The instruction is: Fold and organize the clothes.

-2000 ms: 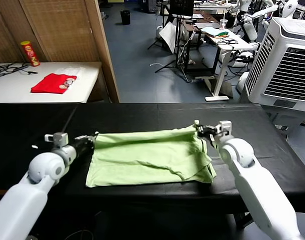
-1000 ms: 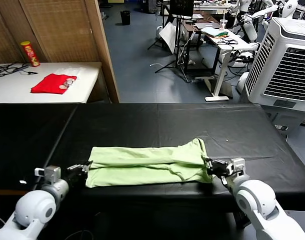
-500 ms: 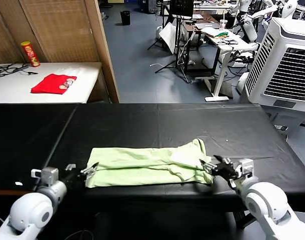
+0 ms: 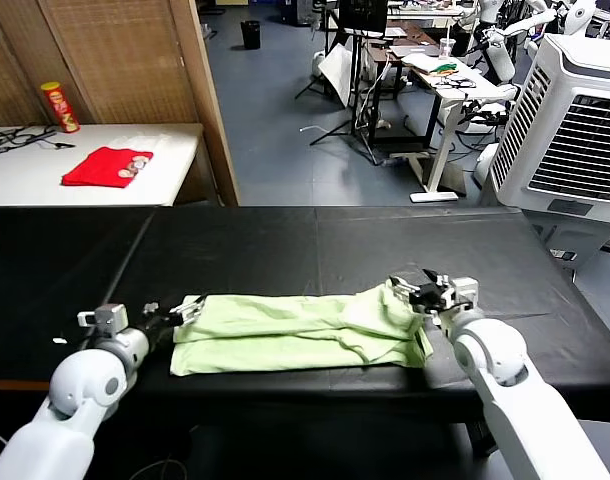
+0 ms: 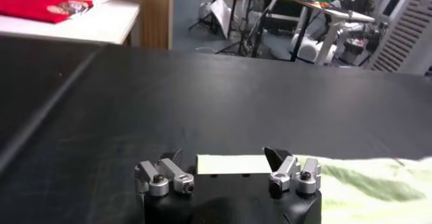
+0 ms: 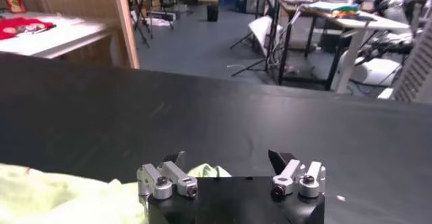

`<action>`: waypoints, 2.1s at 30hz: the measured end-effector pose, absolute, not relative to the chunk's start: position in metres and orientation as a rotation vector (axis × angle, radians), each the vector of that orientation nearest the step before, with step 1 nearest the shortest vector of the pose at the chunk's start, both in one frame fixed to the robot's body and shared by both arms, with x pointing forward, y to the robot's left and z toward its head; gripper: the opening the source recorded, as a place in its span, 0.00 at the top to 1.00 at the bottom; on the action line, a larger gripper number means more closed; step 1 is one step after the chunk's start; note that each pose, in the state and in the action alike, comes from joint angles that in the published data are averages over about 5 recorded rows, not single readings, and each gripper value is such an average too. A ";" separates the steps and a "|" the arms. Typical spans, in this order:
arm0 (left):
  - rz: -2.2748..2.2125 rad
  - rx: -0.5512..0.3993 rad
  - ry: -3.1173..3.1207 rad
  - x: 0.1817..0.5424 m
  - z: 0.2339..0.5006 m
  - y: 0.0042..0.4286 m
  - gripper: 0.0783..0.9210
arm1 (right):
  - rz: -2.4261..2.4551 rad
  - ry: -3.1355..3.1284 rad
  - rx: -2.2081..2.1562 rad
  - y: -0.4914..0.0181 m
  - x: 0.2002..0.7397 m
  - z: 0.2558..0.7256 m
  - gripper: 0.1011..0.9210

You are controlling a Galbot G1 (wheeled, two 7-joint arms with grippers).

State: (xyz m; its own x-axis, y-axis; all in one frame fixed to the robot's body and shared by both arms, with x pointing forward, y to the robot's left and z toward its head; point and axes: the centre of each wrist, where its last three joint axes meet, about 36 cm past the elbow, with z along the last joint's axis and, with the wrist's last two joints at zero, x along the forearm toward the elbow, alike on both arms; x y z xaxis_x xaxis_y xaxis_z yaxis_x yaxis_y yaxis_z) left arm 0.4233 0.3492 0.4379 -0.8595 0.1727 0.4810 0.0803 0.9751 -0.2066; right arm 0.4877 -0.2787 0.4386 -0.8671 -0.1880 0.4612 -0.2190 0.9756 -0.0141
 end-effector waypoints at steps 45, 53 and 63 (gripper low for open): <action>0.164 -0.076 -2.709 0.431 0.419 0.363 0.23 | 0.105 -2.751 0.191 -0.262 0.447 0.418 0.17; 0.193 -0.070 -2.692 0.400 0.414 0.355 0.15 | 0.126 -2.786 0.234 -0.261 0.414 0.437 0.15; 0.179 -0.053 -2.662 0.368 0.393 0.341 0.16 | 0.147 -2.812 0.256 -0.255 0.393 0.447 0.15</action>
State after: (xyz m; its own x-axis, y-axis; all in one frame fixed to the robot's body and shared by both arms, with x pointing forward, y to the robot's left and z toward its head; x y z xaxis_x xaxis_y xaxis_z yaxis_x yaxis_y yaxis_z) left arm 0.3684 0.3414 0.3933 -0.8894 0.0681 0.4519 0.0071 0.9908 -0.1353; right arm 0.3926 -0.2549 0.4469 -0.9350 -0.1596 0.3167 -0.1918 0.9787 -0.0729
